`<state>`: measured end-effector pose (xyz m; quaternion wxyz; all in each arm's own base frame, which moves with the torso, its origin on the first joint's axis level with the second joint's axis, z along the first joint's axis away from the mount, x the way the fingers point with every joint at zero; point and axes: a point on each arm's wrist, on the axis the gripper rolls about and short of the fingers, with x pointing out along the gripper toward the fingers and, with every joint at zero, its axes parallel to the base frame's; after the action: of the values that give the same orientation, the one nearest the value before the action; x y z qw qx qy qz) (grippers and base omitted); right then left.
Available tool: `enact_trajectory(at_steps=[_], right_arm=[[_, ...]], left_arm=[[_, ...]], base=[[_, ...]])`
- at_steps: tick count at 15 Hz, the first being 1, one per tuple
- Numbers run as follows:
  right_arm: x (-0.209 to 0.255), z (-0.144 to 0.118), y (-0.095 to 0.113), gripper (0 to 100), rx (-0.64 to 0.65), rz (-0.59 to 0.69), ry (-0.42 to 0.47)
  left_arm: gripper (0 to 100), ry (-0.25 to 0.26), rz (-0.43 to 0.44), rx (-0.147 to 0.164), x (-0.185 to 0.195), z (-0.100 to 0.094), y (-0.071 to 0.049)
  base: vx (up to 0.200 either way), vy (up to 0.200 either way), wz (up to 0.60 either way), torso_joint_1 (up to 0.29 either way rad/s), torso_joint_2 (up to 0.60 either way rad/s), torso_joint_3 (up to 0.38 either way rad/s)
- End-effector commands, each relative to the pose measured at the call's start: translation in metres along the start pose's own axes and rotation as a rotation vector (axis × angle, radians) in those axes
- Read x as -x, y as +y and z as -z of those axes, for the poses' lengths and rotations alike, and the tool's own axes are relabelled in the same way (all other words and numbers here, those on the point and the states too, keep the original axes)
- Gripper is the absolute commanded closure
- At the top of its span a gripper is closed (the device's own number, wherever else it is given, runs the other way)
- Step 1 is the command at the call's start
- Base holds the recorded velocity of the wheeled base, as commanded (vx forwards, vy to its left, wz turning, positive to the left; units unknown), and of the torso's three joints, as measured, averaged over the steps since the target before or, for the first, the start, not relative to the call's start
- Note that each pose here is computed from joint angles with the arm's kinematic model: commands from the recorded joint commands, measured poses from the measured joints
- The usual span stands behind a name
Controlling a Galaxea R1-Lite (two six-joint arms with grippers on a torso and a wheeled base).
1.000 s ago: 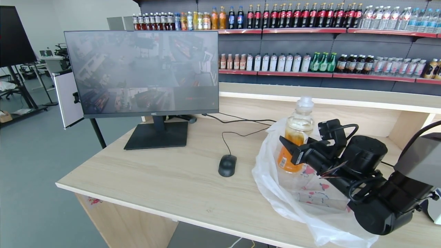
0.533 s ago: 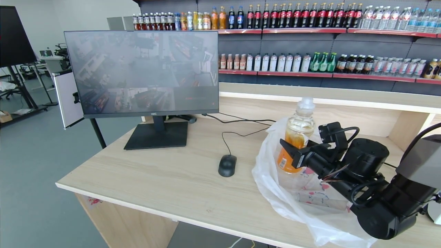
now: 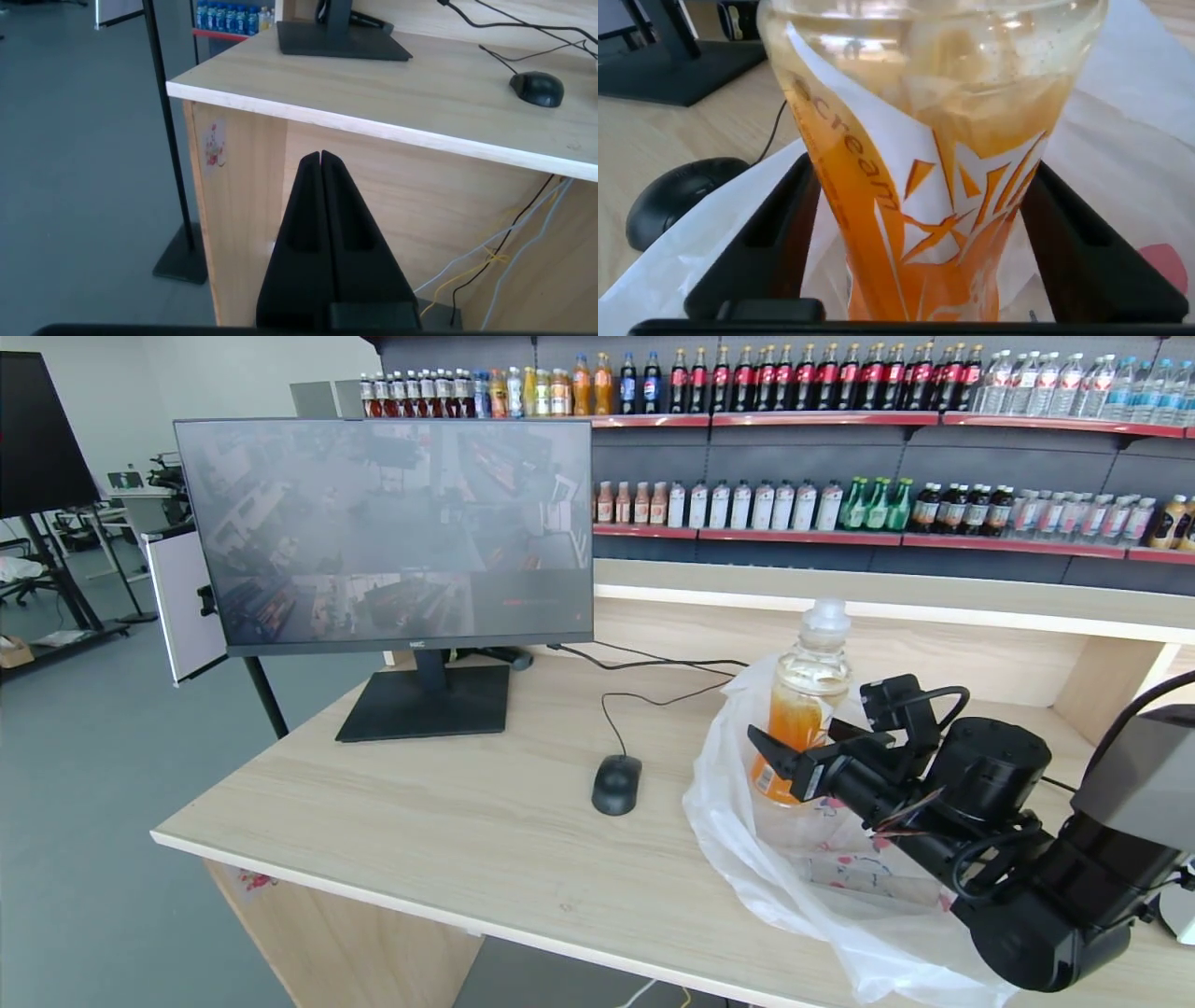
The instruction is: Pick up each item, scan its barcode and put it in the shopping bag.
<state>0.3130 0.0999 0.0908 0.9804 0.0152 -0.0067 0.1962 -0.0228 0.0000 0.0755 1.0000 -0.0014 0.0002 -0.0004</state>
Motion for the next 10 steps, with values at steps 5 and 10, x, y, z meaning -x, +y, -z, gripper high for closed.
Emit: enact_trajectory(at_steps=[5,10], right_arm=[[0.001,-0.008,-0.003,0,0.009,0.01,-0.03],[0.005,-0.023,-0.003,0,0.026,0.01,-0.076]], left_arm=[[100,0.0,0.001,-0.001,0.0,0.0,0.0],[100,0.001,-0.001,-0.001,0.0,0.0,0.0]], base=[[0.0,0.0,0.0,0.0,0.0,0.0],[0.0,0.0,0.0,0.0,0.0,0.0]])
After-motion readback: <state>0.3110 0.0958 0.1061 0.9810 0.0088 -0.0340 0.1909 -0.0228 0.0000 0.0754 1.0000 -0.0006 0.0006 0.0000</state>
